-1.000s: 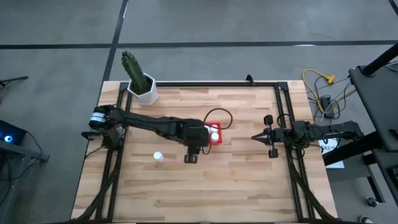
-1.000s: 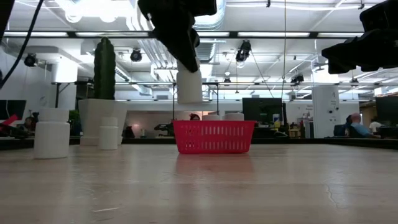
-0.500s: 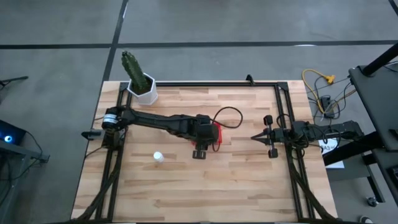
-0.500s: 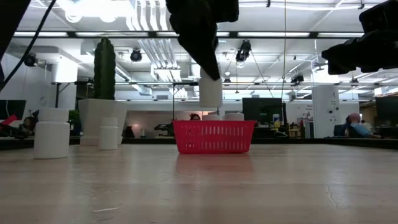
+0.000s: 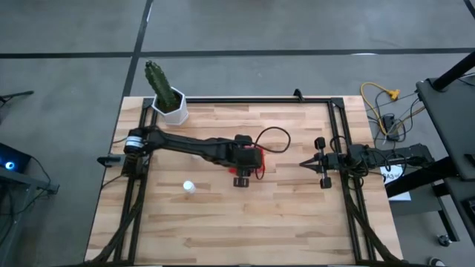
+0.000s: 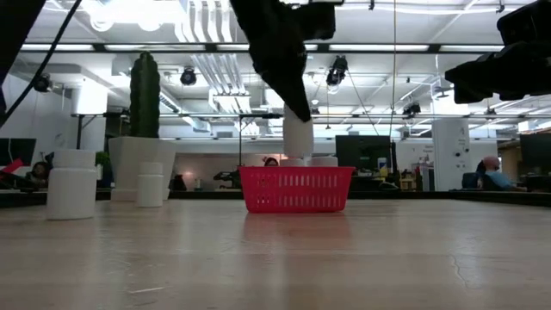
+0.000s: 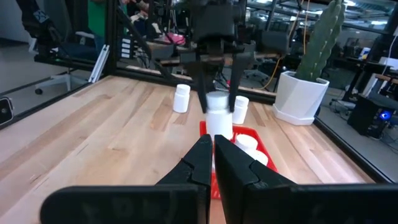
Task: Pick and place pill bottles into a basket
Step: Put the white pill bottle into the red bin
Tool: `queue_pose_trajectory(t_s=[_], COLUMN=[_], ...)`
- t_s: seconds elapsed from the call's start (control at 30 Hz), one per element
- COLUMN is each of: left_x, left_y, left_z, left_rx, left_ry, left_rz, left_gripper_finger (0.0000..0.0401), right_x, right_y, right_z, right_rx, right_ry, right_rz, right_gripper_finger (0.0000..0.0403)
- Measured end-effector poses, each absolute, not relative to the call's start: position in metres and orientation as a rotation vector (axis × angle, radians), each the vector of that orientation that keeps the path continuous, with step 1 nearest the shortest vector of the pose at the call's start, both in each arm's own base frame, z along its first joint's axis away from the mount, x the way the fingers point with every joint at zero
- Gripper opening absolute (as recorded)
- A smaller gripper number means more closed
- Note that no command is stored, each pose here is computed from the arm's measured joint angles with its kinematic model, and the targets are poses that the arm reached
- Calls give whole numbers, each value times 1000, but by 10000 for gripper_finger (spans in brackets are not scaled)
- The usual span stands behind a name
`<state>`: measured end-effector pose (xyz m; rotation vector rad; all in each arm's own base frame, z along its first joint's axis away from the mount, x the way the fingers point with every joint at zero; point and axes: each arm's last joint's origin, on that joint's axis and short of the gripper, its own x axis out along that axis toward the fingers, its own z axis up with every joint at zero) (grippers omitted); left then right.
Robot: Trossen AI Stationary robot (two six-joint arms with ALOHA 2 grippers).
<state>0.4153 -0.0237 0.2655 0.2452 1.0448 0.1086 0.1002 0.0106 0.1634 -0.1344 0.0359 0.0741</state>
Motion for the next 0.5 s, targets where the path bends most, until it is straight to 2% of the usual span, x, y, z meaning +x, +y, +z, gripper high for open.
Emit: queue_pose_trajectory(t_s=[0.2,0.5], left_x=[420,420], left_y=[-24,-24], left_z=[251,250], left_rx=[251,254], left_ry=[1086,1082], left_rz=[106,113], left_gripper_finger=[142,142], right_x=[100,100], right_y=[11,11], right_z=[163,163], right_rx=[-134,-134], right_ry=[36,37], right_rz=[74,74], right_gripper_finger=[9,9])
